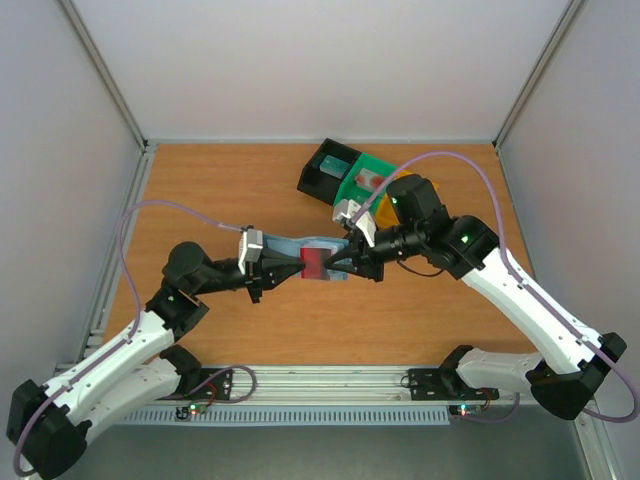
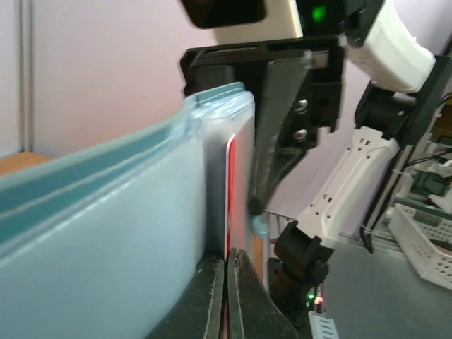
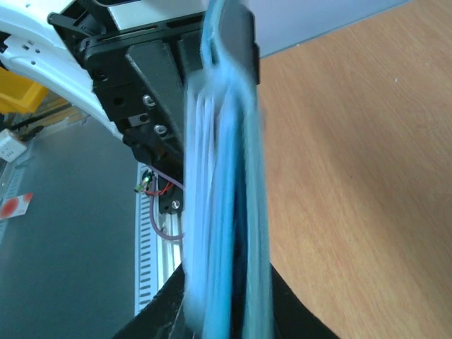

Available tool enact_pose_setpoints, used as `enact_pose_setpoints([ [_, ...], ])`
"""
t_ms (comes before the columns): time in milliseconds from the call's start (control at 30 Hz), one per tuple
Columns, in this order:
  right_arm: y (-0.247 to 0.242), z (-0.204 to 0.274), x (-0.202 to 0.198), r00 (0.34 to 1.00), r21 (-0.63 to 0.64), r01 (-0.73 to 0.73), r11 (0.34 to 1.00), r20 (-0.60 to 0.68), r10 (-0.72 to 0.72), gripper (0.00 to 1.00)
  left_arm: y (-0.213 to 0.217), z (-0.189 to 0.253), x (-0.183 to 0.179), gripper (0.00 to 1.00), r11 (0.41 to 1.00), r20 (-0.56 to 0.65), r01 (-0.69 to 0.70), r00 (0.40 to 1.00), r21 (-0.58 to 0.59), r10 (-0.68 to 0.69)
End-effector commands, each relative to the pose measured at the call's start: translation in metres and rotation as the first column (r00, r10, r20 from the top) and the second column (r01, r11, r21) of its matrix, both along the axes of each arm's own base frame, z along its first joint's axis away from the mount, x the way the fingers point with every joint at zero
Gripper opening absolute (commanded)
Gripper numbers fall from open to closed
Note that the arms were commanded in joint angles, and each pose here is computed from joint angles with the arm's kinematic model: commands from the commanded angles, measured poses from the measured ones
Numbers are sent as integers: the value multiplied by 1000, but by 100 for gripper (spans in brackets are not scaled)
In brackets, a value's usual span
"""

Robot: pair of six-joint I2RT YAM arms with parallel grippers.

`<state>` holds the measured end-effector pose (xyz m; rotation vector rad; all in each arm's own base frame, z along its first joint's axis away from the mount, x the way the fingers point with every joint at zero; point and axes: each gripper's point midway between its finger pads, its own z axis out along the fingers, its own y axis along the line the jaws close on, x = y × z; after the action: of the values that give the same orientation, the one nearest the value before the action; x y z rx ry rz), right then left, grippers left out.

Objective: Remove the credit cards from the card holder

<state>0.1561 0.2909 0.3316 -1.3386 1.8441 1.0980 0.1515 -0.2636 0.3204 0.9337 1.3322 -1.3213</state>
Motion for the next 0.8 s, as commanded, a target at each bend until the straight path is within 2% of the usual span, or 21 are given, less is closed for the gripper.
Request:
enact_pose_setpoints([
  [0,7,11,3,998,119,-59,991,20,56,20,3,28,-19,0,995,79,75,995,-71,-69],
  [133,7,7,-2,997,126,-78,989,-17,81,24,3,28,-14,0,995,25,60,998,-82,-58],
  [333,-6,0,0,999,126,-46,991,-18,48,30,6,27,-11,0,996,12,54,999,-77,-53],
  [533,-19,-2,-4,998,117,-31,993,-56,38,30,8,22,-8,0,997,3,42,999,-69,-42],
  [600,-20,-3,-3,997,112,-23,993,-65,30,25,8,22,-9,0,997,7,45,999,-67,-45],
  [700,-21,-1,-2,998,121,-16,993,-64,24,7,8,22,-10,0,997,10,51,999,-65,-51],
  [767,-21,1,-3,998,126,-17,992,-57,24,1,8,21,-10,0,997,6,53,999,-64,-53],
])
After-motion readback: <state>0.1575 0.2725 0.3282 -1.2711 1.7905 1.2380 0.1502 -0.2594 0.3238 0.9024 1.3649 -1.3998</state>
